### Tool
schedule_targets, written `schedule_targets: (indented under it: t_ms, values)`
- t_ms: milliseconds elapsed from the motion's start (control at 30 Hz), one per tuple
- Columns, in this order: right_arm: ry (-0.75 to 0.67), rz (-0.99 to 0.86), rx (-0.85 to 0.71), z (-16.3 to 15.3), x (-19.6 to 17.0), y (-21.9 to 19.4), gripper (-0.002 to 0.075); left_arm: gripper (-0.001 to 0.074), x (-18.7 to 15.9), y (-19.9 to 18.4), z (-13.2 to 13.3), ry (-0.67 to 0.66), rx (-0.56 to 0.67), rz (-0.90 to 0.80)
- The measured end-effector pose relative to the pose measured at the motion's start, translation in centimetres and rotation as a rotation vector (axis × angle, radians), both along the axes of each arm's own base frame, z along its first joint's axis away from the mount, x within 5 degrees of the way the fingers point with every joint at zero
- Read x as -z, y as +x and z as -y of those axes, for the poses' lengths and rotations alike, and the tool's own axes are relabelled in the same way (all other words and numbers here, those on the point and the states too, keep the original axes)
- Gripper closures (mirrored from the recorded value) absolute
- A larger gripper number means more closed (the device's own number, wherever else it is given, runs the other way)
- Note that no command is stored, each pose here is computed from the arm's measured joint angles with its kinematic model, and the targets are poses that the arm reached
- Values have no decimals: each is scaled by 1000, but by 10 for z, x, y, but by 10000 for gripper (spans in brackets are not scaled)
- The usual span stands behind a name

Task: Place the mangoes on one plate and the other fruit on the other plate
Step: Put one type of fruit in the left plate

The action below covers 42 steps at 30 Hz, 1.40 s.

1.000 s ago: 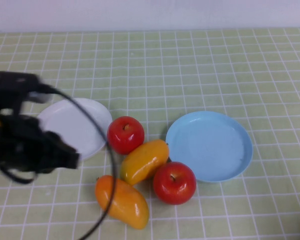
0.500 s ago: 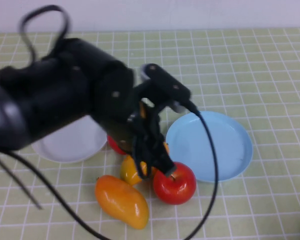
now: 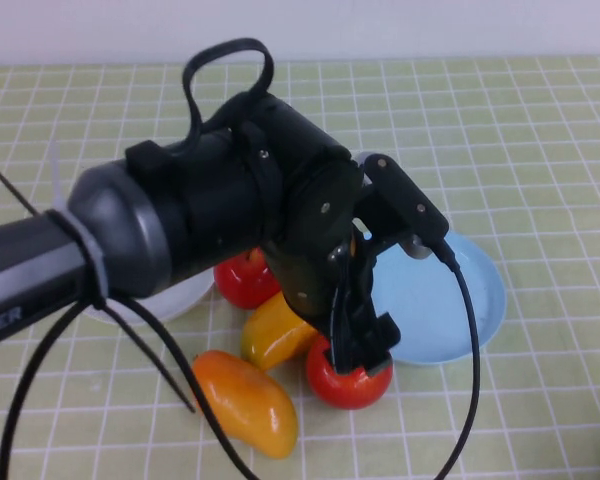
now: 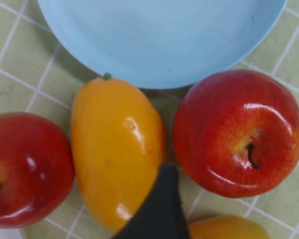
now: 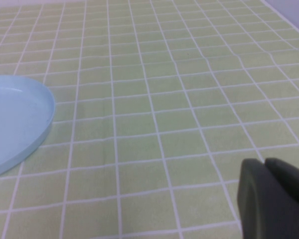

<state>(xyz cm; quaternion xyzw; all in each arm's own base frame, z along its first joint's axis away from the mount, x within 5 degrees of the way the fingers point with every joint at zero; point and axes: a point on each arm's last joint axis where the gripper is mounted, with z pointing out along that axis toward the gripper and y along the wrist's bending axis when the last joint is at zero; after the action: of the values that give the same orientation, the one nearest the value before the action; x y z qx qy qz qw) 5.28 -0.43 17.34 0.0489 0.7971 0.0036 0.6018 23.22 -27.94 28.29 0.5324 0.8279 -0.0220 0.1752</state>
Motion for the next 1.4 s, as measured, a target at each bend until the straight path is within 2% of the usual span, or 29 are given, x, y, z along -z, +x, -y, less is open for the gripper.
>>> schedule_targets:
  t_ms: [67, 133, 367, 633, 867, 1067, 1400]
  values:
    - [0, 0, 0, 0, 0, 0, 743, 87, 4, 1, 2, 4, -5, -14]
    - [0, 0, 0, 0, 0, 0, 743, 68, 8, 2, 4, 6, -8, -22]
    - [0, 0, 0, 0, 0, 0, 743, 66, 20, 4, 9, 39, 97, -28]
    - [0, 0, 0, 0, 0, 0, 743, 66, 26, 5, 11, 98, 302, 8]
    - [0, 0, 0, 0, 0, 0, 743, 66, 27, 5, 12, 119, 427, 26]
    - [0, 0, -1, 0, 0, 0, 743, 66, 42, 7, 17, 142, 471, 1]
    - [0, 0, -1, 0, 0, 0, 743, 66, 57, 12, 23, 145, 477, -1]
